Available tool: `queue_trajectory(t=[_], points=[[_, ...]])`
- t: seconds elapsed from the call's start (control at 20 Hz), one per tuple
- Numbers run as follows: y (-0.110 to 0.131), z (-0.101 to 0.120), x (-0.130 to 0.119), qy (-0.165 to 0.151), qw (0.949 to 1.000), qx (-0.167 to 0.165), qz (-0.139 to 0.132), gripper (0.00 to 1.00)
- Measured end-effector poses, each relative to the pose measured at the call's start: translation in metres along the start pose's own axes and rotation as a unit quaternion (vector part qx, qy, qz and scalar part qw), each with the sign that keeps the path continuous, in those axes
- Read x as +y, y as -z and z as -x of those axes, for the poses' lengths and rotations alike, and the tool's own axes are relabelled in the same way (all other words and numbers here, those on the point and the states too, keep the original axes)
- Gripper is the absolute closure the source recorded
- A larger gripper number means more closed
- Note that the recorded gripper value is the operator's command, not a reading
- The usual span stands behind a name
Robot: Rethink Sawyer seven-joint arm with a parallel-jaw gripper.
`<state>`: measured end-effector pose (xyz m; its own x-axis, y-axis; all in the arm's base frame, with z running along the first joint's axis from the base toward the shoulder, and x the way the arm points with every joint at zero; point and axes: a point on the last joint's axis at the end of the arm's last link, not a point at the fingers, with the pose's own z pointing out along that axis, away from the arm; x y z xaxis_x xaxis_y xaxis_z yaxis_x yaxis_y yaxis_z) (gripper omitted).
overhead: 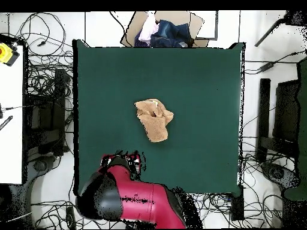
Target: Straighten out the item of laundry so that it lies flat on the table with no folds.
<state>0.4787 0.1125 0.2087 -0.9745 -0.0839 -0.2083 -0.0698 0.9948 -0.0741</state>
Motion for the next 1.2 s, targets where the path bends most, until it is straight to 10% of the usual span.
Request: queue_trajectory(t=[1.2], points=[[-0.033,-0.006,-0.011,-0.011,0.9998,0.016,-0.003,0.0]])
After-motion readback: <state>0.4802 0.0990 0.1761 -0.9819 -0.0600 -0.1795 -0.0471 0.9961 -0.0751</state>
